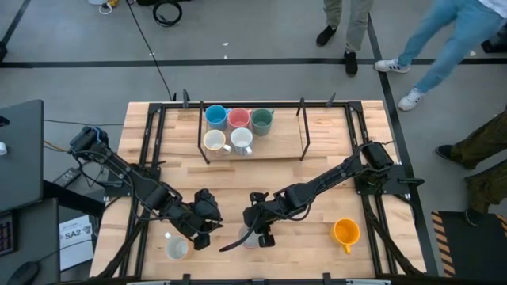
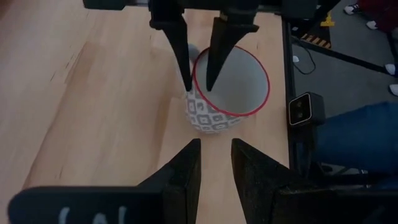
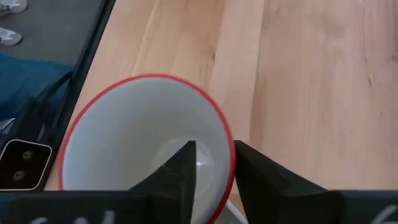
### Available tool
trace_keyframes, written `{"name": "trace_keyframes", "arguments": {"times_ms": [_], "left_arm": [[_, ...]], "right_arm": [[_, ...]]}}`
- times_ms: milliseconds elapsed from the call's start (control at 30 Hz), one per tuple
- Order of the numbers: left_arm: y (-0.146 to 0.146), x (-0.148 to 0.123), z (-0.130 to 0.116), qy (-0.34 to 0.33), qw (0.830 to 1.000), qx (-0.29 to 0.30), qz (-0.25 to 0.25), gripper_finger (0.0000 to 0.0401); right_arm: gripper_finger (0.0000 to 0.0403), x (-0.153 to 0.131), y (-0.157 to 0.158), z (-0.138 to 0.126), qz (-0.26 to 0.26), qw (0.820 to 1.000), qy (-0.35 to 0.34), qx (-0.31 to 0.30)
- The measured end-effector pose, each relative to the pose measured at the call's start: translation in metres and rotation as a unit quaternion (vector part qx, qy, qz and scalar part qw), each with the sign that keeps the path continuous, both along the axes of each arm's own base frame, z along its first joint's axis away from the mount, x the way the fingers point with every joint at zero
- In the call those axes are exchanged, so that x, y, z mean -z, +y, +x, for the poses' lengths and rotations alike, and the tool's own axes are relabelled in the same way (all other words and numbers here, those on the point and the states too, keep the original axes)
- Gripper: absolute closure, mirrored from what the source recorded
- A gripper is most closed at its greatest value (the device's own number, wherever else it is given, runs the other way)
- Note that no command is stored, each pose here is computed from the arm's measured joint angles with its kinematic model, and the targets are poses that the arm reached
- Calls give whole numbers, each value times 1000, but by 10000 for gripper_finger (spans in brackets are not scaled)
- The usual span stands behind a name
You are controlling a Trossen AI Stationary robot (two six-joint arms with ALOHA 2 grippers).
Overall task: Place coffee mugs
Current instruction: Put the gray patterned mug on the shelf
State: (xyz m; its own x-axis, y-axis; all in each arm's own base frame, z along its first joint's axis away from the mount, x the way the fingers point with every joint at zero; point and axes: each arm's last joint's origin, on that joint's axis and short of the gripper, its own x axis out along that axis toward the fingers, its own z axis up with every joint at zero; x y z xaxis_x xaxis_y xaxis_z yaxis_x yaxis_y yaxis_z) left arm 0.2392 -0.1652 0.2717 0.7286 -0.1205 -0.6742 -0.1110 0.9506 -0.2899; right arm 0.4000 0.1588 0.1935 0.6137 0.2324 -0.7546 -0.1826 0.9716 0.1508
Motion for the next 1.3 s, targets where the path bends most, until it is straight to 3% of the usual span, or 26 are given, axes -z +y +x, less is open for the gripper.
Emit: {"name": "trace_keyframes", "arguments": {"times_ms": [233,400,500,667,767,1133,1300], "left_arm": [[0,0,0,-2,1000,-1,0,305],[0,0,0,-3,1000,-2,0,305],[0,0,0,-7,1000,-9,6,305],[1,-1,1,-15,999,-22,17,305],[2,-1,1,-17,999,-26,20,305],[2,-1,1,-23,999,-35,27,305],[2,-1,1,-23,999,-35,28,305]], "right_arm": [[375,-1,-3,-1,-3,1000,5,25],[375,-8,-14,-6,-6,996,28,82],[375,-16,-28,-10,-20,988,36,147],[373,-33,-58,-19,-49,955,32,292],[374,-37,-73,-24,-36,931,43,361],[372,-31,-103,-34,17,841,90,532],[368,-29,-112,-34,41,815,90,570]]}}
